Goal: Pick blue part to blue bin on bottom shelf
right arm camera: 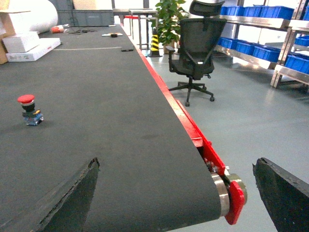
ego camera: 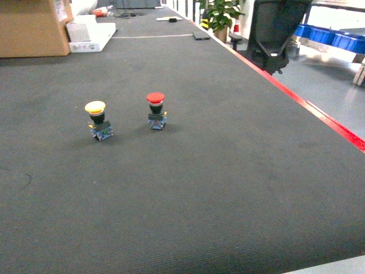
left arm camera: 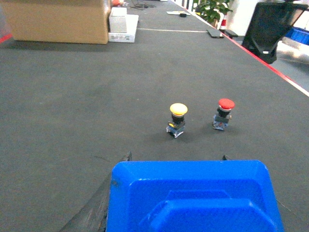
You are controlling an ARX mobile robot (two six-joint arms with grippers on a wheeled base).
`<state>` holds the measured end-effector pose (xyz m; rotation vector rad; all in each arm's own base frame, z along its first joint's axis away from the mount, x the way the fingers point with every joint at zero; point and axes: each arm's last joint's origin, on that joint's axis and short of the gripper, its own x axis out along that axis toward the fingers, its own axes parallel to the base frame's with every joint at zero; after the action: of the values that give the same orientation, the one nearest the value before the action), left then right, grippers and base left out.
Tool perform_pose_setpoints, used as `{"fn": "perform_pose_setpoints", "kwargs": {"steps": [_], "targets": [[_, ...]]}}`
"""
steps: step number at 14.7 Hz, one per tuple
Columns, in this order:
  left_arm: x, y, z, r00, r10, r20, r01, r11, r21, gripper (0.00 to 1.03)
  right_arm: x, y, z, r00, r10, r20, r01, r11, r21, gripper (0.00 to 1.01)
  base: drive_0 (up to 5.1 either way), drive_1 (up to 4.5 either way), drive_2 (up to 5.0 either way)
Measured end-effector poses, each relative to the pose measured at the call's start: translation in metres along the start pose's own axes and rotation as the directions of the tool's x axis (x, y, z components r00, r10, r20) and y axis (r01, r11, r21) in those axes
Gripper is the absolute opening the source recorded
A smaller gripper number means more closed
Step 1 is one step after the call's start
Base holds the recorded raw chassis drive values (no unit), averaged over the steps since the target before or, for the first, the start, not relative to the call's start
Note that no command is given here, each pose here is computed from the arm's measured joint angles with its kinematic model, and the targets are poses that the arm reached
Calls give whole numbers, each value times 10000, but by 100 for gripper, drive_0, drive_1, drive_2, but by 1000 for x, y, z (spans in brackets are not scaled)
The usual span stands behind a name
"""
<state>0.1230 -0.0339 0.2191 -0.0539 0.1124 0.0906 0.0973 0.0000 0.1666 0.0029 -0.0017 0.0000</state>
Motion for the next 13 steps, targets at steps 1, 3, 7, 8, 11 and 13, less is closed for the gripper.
{"fn": "perform_pose_setpoints", "kwargs": {"steps": [1,3,7,8,11,13], "targets": [[0,0,0,10000,0,0,0,10000,0,44,0,0,0,10000,0,-4,0,10000,0,98,-157,-157,-157],[0,0,0,10000,0,3,0,10000,-2,44,0,0,0,10000,0,-8,0,10000,0,98,-161,-161,-161],[0,0,0,10000,0,0,0,10000,0,44,0,0,0,10000,0,-8,0,10000,0,98,-159,-159,-159],[0,0,0,10000,-4,0,4,10000,0,44,0,0,0,10000,0,-8,0,10000,0,98,-158,-158,-158],[0,0,0,10000,0,3,0,10000,-2,44,0,0,0,10000,0,-8,0,10000,0,98,-165,-165,-165],[0,0,0,10000,0,0,0,10000,0,44,0,0,0,10000,0,-8,0,10000,0,98,-167,-167,-167]]}}
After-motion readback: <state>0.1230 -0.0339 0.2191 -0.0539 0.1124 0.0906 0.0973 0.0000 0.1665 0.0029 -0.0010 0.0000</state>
